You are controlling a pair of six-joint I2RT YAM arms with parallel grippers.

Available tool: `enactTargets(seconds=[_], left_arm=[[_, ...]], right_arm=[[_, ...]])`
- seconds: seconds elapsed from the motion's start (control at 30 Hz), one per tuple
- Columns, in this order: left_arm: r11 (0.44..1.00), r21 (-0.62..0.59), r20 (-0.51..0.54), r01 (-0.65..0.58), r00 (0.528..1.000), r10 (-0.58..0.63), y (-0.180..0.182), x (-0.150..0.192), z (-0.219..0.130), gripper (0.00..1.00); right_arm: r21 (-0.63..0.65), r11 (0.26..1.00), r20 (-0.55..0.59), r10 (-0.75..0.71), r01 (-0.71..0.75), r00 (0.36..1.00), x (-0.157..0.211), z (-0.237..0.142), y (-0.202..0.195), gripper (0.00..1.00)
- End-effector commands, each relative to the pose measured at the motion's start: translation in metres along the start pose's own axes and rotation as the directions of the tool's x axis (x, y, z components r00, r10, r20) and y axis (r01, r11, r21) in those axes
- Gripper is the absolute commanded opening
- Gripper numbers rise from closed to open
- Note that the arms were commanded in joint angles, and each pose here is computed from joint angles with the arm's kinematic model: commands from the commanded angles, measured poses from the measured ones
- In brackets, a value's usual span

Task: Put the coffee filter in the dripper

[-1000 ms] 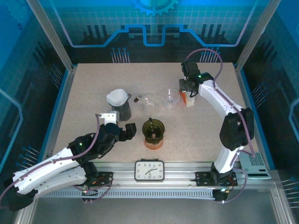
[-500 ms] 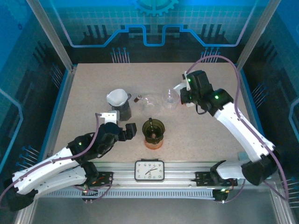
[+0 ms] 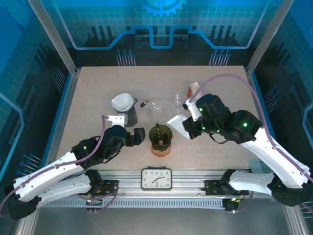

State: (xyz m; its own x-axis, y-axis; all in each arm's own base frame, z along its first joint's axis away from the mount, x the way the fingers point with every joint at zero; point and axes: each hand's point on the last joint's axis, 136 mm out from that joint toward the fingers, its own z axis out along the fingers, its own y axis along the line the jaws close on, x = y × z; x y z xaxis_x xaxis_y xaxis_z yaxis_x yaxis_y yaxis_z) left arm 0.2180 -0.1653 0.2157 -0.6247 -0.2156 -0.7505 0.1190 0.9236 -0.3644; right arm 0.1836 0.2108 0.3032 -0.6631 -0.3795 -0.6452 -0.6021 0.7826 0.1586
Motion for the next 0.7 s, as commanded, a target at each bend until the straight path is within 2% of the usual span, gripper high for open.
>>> enactTargets(seconds=[0.0, 0.67], left_arm=[[1.000, 0.019, -0.006, -0.021, 1.000, 0.021, -0.007, -0.007, -0.004, 0.99], [0.998, 0.061, -0.035, -0.016, 0.999, 0.018, -0.014, -0.013, -0.019, 0.99]], right_arm=[[-0.023, 1.000, -0.102, -0.023, 0.021, 0.995, 0.017, 0.004, 0.016, 0.00], [-0.022, 0.963, -0.369, -0.259, 0.270, 0.893, 0.007, 0.061, 0.051, 0.00]])
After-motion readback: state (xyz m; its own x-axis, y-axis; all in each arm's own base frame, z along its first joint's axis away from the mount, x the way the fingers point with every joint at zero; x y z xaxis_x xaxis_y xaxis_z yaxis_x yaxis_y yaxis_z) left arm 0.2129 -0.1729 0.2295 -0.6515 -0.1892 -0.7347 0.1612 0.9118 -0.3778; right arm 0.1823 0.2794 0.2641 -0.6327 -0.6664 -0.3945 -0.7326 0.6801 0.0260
